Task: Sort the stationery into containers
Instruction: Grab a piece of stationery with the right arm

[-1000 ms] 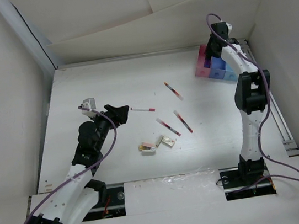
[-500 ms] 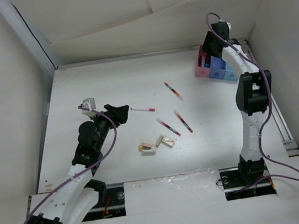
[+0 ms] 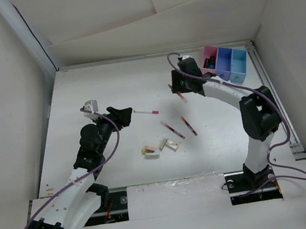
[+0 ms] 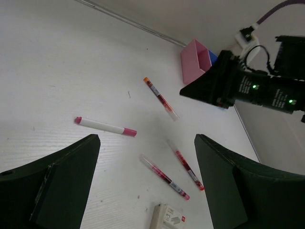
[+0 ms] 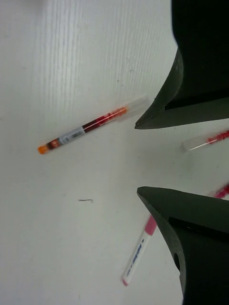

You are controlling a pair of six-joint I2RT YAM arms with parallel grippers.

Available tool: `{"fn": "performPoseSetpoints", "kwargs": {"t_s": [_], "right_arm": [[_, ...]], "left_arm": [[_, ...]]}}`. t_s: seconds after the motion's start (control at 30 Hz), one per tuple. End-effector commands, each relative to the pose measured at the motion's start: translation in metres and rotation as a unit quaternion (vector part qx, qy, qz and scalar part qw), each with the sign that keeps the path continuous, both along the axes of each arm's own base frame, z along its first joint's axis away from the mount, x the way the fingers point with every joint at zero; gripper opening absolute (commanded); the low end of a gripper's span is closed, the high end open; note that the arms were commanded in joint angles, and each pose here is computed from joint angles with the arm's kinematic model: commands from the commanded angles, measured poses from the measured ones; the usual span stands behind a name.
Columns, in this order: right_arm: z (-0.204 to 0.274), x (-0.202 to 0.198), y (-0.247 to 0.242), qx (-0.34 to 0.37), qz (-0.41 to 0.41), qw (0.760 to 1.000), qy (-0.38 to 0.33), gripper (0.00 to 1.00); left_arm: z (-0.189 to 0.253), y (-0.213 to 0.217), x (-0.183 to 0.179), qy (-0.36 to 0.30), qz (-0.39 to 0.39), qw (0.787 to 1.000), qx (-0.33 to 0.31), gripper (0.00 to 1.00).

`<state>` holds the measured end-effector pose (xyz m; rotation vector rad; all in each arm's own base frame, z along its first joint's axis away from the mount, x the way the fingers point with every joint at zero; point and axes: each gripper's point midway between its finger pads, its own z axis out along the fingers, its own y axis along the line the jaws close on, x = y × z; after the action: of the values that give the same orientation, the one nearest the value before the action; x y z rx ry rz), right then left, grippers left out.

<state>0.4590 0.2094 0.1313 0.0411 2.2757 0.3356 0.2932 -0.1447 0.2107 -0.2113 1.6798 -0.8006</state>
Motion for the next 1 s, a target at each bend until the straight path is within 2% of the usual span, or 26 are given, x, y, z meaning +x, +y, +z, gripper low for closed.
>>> {"fn": "performPoseSetpoints", "kwargs": {"t_s": [0.0, 0.33, 0.63, 0.77, 0.97], "right_arm": [[-0.028, 0.001, -0.007, -0.026, -0.002, 1.000, 0.015, 0.58], [-0.066, 0.000, -0.020, -0.091, -0.035, 0.994, 0.046, 0.59], [-0.085, 0.004, -0.011, -0.071, -0.012, 0.994, 0.080, 0.59], [-0.096, 0.004, -0.010, -0.072, -0.014, 0.993, 0.089, 0.53], [-0.106, 0.001, -0.006, -0.061, -0.009, 0.994, 0.095, 0.26]], "left_arm": [[0.036, -0.004, 0.000, -0.050, -0.010, 0.999, -0.017, 0.78], [0.031, -0.003, 0.003, -0.042, -0.006, 0.999, -0.014, 0.78], [0.028, -0.004, 0.004, -0.037, -0.006, 0.999, -0.012, 0.78], [0.028, -0.004, 0.004, -0.037, -0.006, 0.999, -0.012, 0.78], [0.031, -0.003, 0.003, -0.042, -0.006, 0.999, -0.014, 0.78]]}}
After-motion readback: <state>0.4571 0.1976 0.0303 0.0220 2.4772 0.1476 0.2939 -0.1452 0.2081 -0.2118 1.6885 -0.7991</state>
